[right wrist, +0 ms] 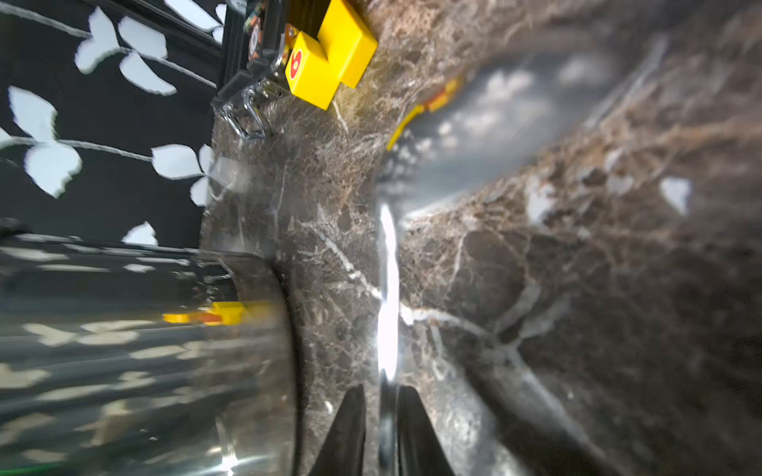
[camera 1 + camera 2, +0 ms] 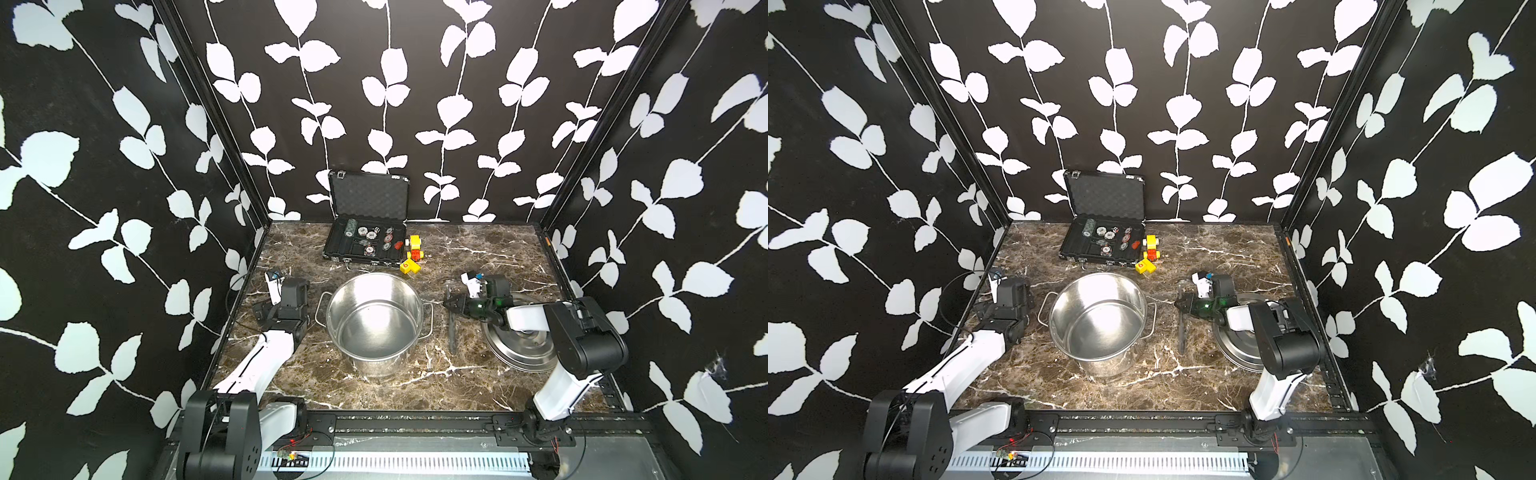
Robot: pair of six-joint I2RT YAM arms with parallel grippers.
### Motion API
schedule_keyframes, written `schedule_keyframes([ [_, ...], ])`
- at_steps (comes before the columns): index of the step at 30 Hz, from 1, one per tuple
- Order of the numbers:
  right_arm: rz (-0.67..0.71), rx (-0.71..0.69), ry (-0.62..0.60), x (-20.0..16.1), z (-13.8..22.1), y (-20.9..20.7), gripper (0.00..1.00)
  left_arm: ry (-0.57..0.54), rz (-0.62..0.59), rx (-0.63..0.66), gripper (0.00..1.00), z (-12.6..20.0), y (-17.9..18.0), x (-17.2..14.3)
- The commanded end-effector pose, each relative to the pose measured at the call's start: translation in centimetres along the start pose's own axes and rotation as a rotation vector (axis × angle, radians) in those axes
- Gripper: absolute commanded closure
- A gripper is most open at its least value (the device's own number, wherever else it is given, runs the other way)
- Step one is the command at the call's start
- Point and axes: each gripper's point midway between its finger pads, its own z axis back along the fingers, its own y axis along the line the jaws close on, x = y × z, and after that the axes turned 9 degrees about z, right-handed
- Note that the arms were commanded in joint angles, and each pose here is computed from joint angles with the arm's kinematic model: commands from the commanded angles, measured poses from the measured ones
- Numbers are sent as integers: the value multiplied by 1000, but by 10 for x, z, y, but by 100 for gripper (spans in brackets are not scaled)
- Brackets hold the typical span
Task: Stir the soup with a spoon
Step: Place the spoon at the center of the board.
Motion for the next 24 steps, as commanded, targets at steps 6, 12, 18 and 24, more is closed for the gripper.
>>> schedule_keyframes([
  [6,24,-124,31,-4,10,-13,66,-37,-14,-28,1,-10,-6,-4],
  [12,97,-308,31,3,45,-15,44,-47,-29,-85,1,-14,-17,-4],
  [18,275,-605,-61,38,116,-7,3,-124,-55,-263,1,-11,-46,5],
  [24,581,-884,-305,81,183,-1,0,-211,-81,-457,1,-7,-76,7],
])
